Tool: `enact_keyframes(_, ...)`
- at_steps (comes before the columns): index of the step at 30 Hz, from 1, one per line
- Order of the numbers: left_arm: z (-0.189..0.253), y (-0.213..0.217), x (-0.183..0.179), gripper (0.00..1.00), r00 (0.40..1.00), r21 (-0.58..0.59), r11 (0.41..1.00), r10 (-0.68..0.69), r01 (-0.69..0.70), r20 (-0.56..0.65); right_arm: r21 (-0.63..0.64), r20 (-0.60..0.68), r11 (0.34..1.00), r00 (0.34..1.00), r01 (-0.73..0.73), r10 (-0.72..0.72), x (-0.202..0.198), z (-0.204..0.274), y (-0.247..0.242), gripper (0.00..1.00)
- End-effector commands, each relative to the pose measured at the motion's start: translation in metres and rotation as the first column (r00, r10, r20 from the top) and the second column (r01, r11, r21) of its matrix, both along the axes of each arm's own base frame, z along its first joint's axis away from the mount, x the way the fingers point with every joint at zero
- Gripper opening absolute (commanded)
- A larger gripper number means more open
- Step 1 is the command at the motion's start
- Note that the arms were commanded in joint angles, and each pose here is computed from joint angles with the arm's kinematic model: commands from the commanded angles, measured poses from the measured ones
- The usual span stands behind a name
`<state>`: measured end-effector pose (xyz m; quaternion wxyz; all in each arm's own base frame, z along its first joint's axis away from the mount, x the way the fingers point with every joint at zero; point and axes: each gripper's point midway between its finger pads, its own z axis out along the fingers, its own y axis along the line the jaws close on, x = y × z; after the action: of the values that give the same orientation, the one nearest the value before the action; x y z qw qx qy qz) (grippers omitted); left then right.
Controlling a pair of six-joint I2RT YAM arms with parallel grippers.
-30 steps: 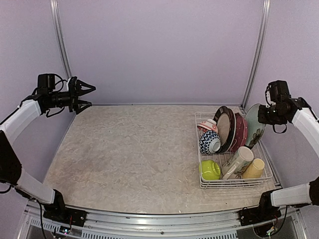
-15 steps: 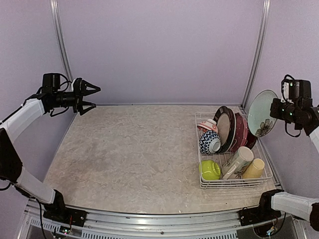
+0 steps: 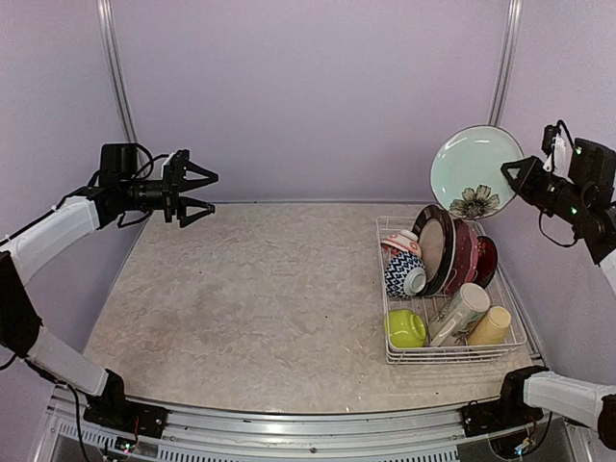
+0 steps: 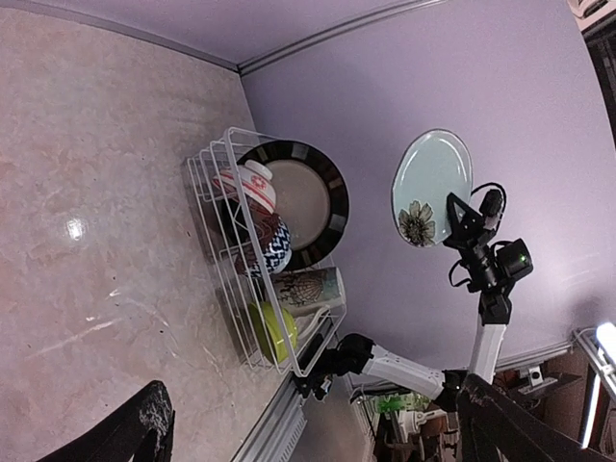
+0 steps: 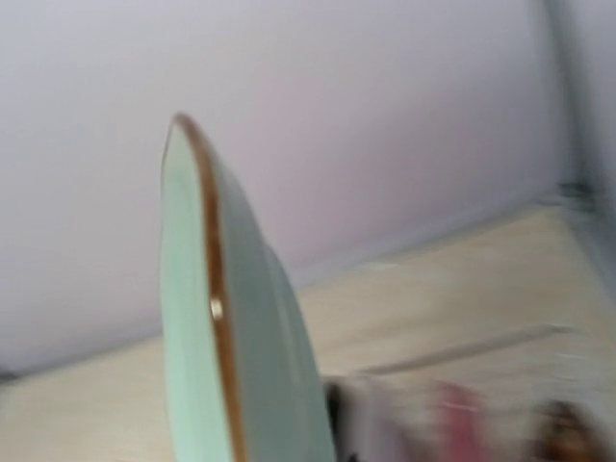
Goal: Unload the mixed dishes from the dish rack
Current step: Pass from the right arm to the left
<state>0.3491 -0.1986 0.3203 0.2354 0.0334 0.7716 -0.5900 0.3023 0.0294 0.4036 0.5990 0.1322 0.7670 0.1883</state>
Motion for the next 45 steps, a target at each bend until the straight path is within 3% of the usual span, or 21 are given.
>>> enact_keyframes(1,0.005,-0.032,-0.022,0.98,0.991,-0.038,0.99,-0.133,0.134,0.022,0.246,0.263,0.912,0.928,-0.329,0.264,0.014,0.051,0.059,0.0)
enact_keyframes(8,0.0,-0.066,-0.047,0.98,0.97,-0.033,0.969,-0.244,0.244,0.018,0.315,0.23,0.821,0.877,-0.477,0.422,0.047,0.02,0.155,0.0)
enact_keyframes(16,-0.022,-0.079,-0.044,0.96,0.96,-0.03,0.962,-0.273,0.272,-0.056,0.411,0.223,0.639,0.751,-0.65,0.621,0.058,-0.017,0.273,0.0)
enact_keyframes(22,-0.033,-0.082,-0.039,0.89,0.951,-0.057,0.956,-0.293,0.288,-0.1,0.439,0.232,0.529,0.66,-0.727,0.714,0.054,-0.029,0.333,0.0)
enact_keyframes(26,-0.041,-0.081,-0.035,0.82,0.957,-0.044,0.963,-0.268,0.265,-0.116,0.457,0.239,0.481,0.624,-0.748,0.744,0.053,-0.035,0.347,0.0)
enact_keyframes(30,-0.056,-0.069,-0.019,0.78,0.972,0.013,0.984,-0.171,0.175,-0.163,0.449,0.229,0.5,0.636,-0.74,0.736,0.054,-0.036,0.345,0.0)
enact_keyframes(36,-0.064,-0.046,-0.001,0.83,0.983,0.033,0.998,-0.053,0.059,-0.176,0.449,0.229,0.495,0.631,-0.744,0.741,0.053,-0.038,0.346,0.0)
enact_keyframes(39,-0.059,-0.053,-0.007,0.82,0.98,-0.006,0.994,-0.111,0.111,-0.165,0.456,0.241,0.481,0.624,-0.749,0.744,0.055,-0.037,0.348,0.0)
enact_keyframes(45,-0.054,-0.079,-0.023,0.7,0.954,-0.101,0.963,-0.263,0.251,-0.145,0.472,0.249,0.441,0.595,-0.764,0.764,0.056,-0.04,0.362,0.0)
